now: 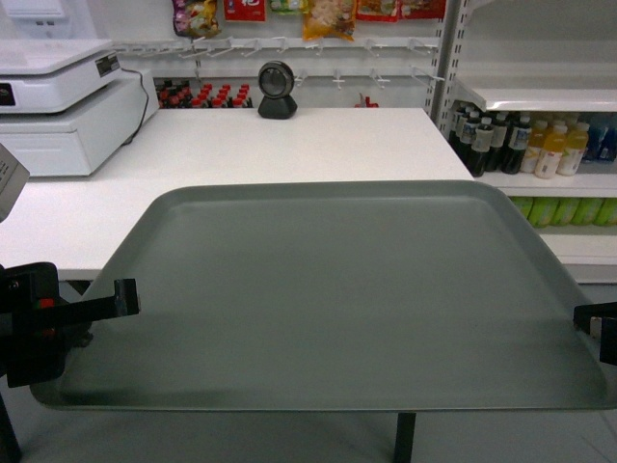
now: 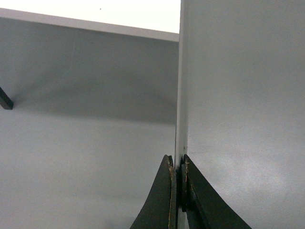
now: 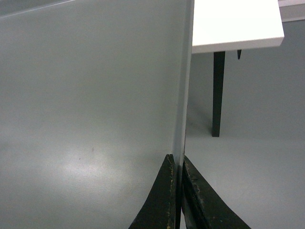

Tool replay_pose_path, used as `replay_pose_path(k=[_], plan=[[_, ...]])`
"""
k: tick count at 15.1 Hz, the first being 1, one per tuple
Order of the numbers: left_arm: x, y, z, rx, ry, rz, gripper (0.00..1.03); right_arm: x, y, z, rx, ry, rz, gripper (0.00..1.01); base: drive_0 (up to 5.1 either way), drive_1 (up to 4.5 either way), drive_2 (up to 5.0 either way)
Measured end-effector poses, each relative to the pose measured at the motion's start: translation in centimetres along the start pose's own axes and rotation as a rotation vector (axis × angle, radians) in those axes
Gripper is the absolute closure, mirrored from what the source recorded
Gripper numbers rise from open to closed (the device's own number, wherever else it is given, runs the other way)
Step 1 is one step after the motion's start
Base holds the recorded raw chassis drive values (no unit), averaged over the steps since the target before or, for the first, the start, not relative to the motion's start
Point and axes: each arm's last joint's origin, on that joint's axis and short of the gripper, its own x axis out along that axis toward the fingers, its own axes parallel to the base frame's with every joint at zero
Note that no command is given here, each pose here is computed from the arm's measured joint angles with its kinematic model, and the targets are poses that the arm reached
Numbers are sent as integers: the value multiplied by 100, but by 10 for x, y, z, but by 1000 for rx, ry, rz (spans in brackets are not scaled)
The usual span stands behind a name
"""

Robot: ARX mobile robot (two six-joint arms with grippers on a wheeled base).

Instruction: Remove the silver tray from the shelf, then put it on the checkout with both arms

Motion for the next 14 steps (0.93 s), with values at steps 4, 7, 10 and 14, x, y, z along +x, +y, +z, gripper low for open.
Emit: replay_pose_path(k=[4, 7, 10, 14], plan=[[0, 0, 0, -1, -3, 0, 100, 0, 0, 0, -1, -2, 1, 99, 5, 418, -409], [0, 0, 0, 0, -2, 0, 100, 0, 0, 0, 0, -2, 1, 99, 7, 420, -407], [0, 0, 0, 0, -1, 0, 100, 0, 0, 0, -1, -1, 1, 99, 6, 420, -407], [0, 0, 0, 0, -1, 0, 100, 0, 0, 0, 0, -1, 0, 99, 6, 420, -407]])
